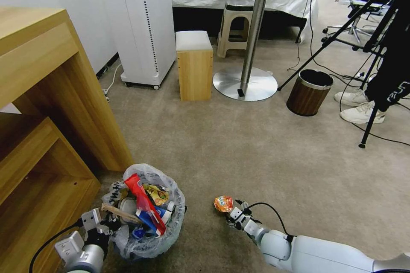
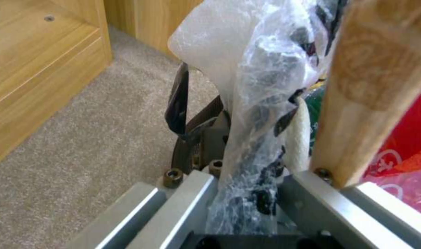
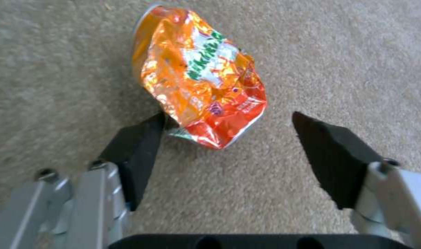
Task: Pick up the trash bin and place the garbage on the floor into it.
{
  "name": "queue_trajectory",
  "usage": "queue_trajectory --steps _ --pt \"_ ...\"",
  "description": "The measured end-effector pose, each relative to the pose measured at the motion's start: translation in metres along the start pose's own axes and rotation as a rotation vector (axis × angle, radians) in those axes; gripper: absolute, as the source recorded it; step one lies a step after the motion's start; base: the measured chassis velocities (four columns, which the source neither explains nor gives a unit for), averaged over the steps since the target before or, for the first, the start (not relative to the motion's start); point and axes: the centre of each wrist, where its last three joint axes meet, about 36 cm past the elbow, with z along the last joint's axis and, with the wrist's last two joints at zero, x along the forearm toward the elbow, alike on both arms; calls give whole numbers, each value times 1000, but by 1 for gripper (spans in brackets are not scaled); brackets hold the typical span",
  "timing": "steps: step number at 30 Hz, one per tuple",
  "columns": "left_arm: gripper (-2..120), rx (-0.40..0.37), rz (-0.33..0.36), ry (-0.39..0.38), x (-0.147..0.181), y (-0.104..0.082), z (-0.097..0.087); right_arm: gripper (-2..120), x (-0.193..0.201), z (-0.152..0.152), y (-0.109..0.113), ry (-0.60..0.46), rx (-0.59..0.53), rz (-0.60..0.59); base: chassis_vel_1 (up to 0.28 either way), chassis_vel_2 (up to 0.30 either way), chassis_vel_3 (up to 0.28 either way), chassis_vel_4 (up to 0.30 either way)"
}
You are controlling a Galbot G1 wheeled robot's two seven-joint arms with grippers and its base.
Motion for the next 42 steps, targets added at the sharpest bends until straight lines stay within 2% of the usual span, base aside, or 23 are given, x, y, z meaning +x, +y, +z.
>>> queue_trajectory --steps 4,7,8,10,12,15,16,19,22,30,33,35,37,39,42 --pt "0 2 0 0 0 0 1 67 -4 0 0 -2 -1 5 0 0 0 0" --pt "0 6 0 -2 0 -1 1 49 -14 3 3 -24 4 9 0 0 0 0" --pt "0 6 0 -2 0 -1 1 49 -14 3 3 -24 4 9 0 0 0 0" --pt "0 8 0 -4 0 -1 2 41 -16 3 6 -37 2 7 0 0 0 0" --pt "0 9 1 -5 0 -1 2 40 -16 3 7 -42 3 6 0 0 0 0" --pt "0 11 3 -7 -1 -3 2 23 -17 4 10 -58 4 6 0 0 0 0" --pt "0 11 3 -7 -1 -3 2 23 -17 4 10 -58 4 6 0 0 0 0" --pt "0 14 3 -7 -1 -3 3 8 -16 6 11 -67 5 7 0 0 0 0" --pt "0 15 2 -8 -1 -4 4 0 -17 10 9 -72 13 10 0 0 0 0" --pt "0 15 -2 -7 -2 -3 6 0 -19 12 5 -101 4 23 0 0 0 0" --pt "0 13 -3 -8 -4 -2 5 0 -15 -3 -4 -149 -43 36 0 0 0 0" --pt "0 12 -1 -9 -7 -1 5 0 -4 -26 -18 -216 -119 45 0 0 0 0" --pt "0 12 -1 -9 -7 -1 4 0 -2 -30 -20 -226 -130 46 0 0 0 0" --pt "0 9 0 -8 -10 -1 3 0 26 -68 -44 -337 -221 37 0 0 0 0" --pt "0 9 0 -7 -11 0 3 0 37 -81 -51 -375 -242 29 0 0 0 0"
